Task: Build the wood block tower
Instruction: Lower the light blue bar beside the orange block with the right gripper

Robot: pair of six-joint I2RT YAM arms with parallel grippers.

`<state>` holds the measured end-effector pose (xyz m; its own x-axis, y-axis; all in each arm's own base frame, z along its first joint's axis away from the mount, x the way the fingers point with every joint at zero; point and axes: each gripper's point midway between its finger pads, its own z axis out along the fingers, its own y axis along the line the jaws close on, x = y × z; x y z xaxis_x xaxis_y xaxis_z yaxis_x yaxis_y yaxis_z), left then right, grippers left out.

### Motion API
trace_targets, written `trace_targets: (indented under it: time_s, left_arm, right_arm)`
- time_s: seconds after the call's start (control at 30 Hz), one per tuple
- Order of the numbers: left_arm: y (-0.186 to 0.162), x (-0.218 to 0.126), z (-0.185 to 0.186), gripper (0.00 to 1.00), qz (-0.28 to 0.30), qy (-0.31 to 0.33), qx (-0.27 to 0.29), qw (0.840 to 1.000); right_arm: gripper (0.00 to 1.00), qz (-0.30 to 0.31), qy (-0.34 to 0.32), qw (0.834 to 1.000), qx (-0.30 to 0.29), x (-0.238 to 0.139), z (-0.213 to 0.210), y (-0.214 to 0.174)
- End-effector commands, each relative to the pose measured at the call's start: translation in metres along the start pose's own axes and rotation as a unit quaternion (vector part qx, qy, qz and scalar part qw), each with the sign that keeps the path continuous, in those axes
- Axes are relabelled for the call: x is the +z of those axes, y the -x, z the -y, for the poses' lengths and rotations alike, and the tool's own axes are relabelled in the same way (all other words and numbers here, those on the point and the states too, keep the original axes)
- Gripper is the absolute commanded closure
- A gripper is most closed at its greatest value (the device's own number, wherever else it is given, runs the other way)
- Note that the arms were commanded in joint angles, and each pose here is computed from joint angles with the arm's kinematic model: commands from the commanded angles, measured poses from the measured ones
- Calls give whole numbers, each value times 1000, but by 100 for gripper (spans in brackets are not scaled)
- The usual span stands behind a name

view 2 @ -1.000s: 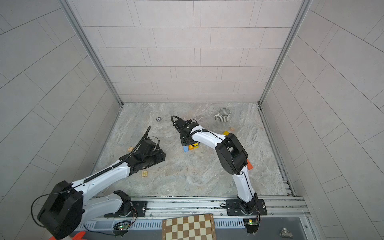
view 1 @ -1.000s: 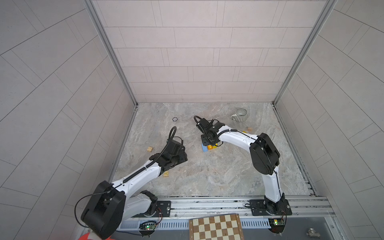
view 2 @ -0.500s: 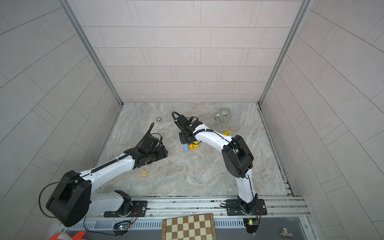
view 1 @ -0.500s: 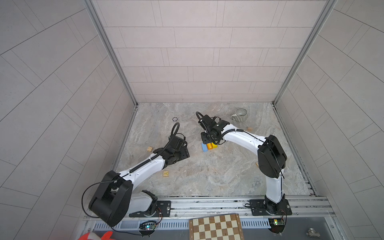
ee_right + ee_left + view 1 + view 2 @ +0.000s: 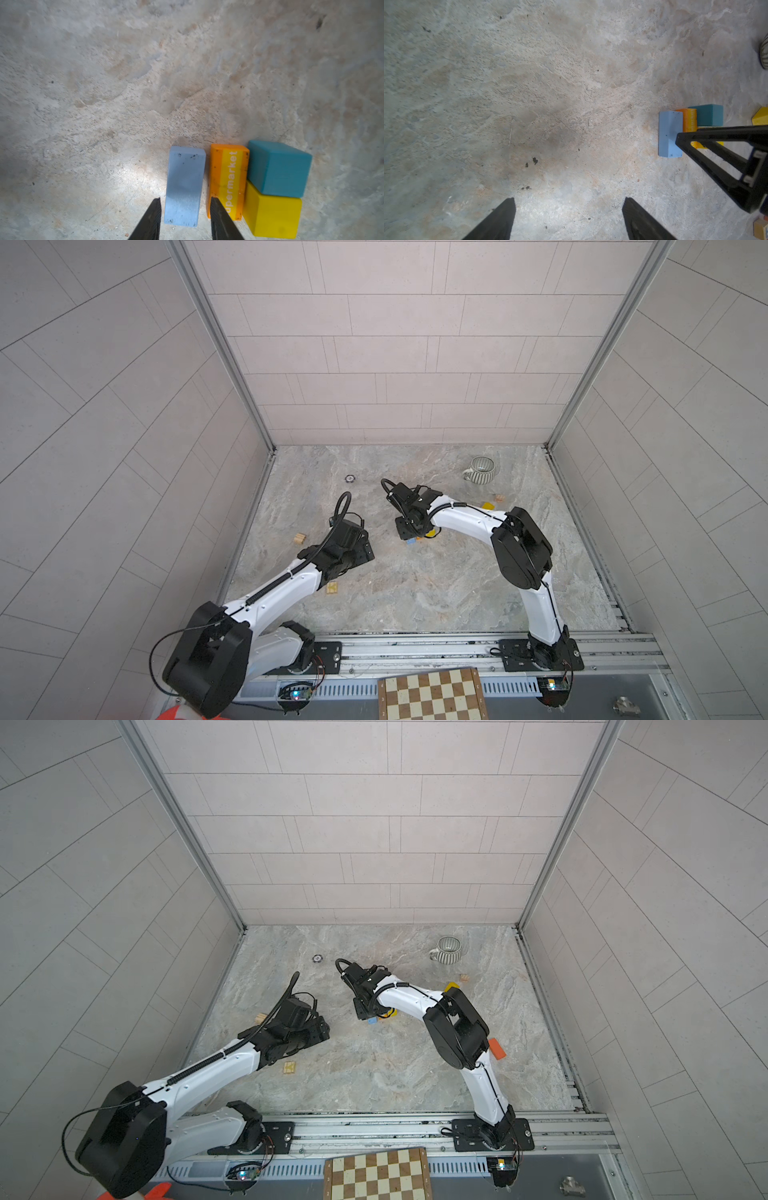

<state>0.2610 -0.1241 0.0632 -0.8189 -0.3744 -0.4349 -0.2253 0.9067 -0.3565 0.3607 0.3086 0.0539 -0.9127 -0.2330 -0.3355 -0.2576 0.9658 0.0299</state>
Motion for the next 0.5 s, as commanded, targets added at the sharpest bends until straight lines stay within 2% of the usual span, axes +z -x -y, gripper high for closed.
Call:
trace_targets:
  time_s: [0.0,0.47]
  left_arm:
    - [0,-1,-4,12,5,1,-5,1000]
    - [-1,0,-5,12,2,-3,-8,1000]
  right_arm:
    - [60,-2,-8,1000,2,5,-3,0]
    - [60,-11,-11,1000,1,15,-8,-3]
